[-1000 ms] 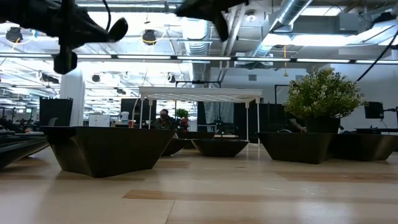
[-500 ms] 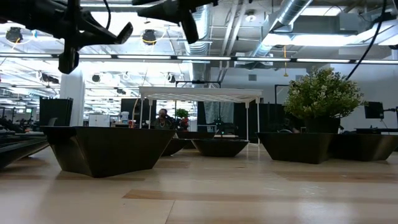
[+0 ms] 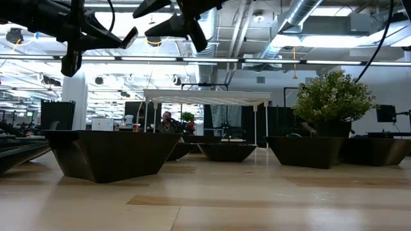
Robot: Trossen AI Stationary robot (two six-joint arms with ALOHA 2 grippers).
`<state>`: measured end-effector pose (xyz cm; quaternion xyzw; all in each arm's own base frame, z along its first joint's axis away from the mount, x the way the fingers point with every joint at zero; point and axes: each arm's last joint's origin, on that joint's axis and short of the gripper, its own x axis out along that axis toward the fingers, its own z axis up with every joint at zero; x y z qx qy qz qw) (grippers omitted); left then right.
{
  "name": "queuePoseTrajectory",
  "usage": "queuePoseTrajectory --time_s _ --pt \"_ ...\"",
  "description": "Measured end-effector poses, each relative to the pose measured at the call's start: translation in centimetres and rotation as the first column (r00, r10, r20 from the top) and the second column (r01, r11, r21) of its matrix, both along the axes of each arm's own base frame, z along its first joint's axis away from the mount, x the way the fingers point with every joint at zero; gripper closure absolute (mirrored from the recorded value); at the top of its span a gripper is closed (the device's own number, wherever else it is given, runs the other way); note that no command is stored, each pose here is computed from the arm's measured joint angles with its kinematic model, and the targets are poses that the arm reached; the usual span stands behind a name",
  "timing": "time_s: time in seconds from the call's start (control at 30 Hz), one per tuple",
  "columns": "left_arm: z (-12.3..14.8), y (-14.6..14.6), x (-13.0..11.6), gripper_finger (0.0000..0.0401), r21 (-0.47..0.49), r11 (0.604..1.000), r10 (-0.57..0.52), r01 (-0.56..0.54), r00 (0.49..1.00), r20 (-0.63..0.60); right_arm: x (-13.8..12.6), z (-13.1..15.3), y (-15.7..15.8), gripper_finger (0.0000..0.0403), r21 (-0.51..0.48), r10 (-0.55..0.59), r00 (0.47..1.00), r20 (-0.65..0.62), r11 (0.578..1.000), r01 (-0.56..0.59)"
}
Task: Pick & Place Mini shaped plates
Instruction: Stack the black drop shaped plate on top of the black drop shaped plate on the shelf
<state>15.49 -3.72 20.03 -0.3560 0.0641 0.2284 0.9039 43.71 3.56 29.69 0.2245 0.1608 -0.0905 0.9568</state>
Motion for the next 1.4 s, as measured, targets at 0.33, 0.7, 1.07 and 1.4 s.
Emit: queuePoseTrajectory --time_s 0.33,0.7,1.07,1.4 --pt "0.01 0.11 -0.01 0.0393 0.014 1.000 0.022 -0.022 1.000 0.000 0.32 -0.71 -0.22 0.0245 0.040 -0.026 1.000 -0.014 0.999 0.027" --pt "-0.02 0.12 -0.02 0.0393 0.009 1.000 0.022 -0.022 1.000 -0.001 0.41 -0.75 -0.49 0.0226 0.063 -0.058 0.998 -0.004 0.996 0.059" --pt "-0.05 0.10 -0.03 0.0393 -0.003 1.000 0.021 -0.021 1.000 -0.001 0.39 -0.79 -0.37 0.0215 0.050 -0.048 0.999 -0.011 0.998 0.048" --pt "-0.11 -0.14 0.04 0.0395 0.021 0.997 -0.078 0.079 0.996 -0.034 0.28 -0.55 0.22 0.0238 0.011 -0.016 1.000 -0.012 1.000 0.016"
